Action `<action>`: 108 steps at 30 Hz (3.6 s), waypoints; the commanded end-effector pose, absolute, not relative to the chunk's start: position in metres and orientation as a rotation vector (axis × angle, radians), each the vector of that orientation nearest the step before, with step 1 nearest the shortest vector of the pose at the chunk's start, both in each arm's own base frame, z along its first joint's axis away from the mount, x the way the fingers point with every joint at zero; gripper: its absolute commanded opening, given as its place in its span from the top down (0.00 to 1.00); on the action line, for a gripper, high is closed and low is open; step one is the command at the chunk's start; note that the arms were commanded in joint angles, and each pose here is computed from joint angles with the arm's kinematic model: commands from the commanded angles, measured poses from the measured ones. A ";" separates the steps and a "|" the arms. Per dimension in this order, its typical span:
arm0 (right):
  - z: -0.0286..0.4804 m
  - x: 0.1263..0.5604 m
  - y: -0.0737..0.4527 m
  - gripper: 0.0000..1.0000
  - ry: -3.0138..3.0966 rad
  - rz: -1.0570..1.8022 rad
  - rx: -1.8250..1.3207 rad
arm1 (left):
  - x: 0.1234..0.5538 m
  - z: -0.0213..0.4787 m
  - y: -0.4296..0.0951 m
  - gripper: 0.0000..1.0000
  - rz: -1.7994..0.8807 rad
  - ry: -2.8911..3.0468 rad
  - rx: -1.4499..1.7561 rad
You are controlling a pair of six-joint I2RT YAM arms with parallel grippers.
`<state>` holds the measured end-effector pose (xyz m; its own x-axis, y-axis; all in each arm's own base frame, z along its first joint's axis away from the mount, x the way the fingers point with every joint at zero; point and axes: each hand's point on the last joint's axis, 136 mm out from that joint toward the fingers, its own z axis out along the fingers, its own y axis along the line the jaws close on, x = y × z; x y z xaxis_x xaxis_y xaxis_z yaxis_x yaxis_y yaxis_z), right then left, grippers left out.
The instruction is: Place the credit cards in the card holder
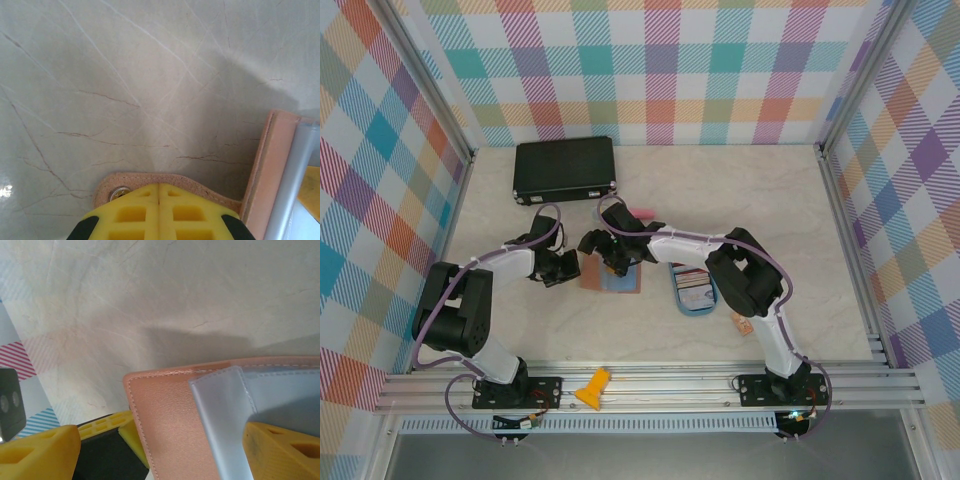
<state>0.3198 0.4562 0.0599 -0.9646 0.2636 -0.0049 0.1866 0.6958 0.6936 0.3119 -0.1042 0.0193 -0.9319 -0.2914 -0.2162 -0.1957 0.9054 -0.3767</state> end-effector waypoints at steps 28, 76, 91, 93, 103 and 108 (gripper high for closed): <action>0.093 0.307 0.484 0.15 2.726 1.422 0.386 | 0.288 0.003 -0.094 1.00 -0.442 2.912 -0.421; 0.146 0.306 0.436 0.13 2.633 1.226 0.279 | 0.286 0.005 -0.089 1.00 -0.400 2.923 -0.427; 0.166 0.322 0.342 0.11 2.638 0.960 -0.015 | 0.280 0.033 -0.095 0.96 -0.446 2.883 -0.410; 0.169 0.322 0.332 0.12 2.634 0.963 -0.079 | 0.280 0.038 -0.093 0.83 -0.436 2.870 -0.415; 0.178 0.317 0.278 0.13 2.625 0.854 -0.232 | 0.284 0.090 -0.078 0.49 -0.351 2.765 -0.422; 0.180 0.304 0.253 0.19 2.639 0.704 -0.410 | 0.286 0.135 -0.109 0.46 -0.588 2.627 -0.278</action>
